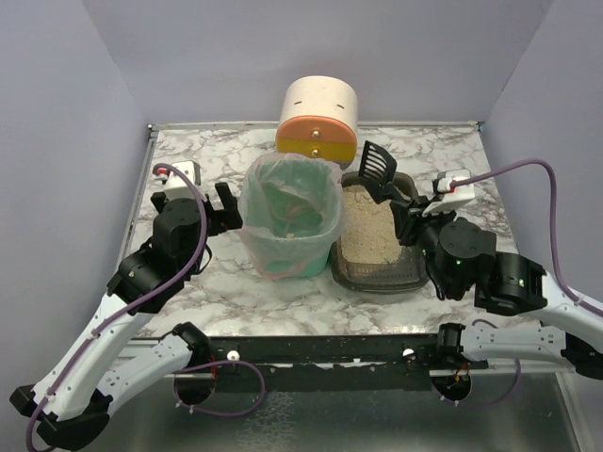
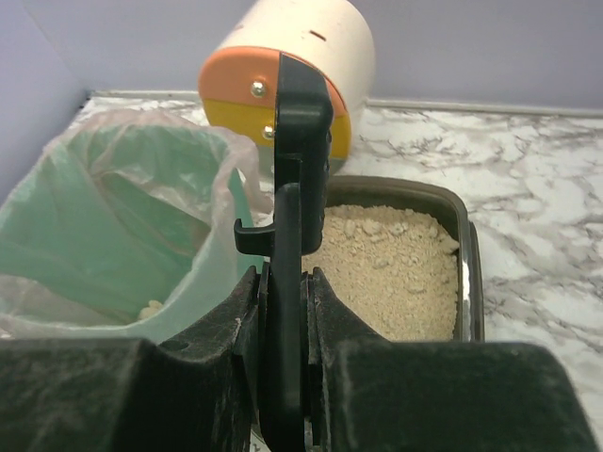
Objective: Clean the litter box
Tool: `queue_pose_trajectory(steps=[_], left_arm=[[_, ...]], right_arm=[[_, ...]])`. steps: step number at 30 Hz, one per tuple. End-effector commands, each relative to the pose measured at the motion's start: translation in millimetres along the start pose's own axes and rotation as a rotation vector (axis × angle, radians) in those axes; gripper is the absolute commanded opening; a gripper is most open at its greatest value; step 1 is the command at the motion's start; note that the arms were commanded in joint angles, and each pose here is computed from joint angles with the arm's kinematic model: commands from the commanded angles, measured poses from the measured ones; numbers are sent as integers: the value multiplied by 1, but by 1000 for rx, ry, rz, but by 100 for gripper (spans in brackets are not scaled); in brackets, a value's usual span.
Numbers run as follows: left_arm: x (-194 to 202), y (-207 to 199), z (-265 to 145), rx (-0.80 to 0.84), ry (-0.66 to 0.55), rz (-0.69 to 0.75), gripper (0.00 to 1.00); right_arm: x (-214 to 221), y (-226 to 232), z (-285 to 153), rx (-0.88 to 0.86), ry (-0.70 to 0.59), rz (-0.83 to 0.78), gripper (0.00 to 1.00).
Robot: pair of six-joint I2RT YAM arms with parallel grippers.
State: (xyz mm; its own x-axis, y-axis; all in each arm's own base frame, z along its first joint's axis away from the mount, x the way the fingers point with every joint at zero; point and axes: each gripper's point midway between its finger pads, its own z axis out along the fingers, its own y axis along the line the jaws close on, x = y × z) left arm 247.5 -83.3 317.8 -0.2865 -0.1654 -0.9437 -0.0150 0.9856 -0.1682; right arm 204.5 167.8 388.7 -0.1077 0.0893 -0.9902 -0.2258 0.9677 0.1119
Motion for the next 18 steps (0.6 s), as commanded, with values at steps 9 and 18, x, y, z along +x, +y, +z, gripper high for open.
queue_pose_trajectory(steps=[9,18], left_arm=[[-5,21,-1,-66,-168,-114,99],[6,31,-2,-86,-179,-111,99]], right_arm=[[79,-14,23,111,148,-14,1],[124,-26,71,117,325,80,1]])
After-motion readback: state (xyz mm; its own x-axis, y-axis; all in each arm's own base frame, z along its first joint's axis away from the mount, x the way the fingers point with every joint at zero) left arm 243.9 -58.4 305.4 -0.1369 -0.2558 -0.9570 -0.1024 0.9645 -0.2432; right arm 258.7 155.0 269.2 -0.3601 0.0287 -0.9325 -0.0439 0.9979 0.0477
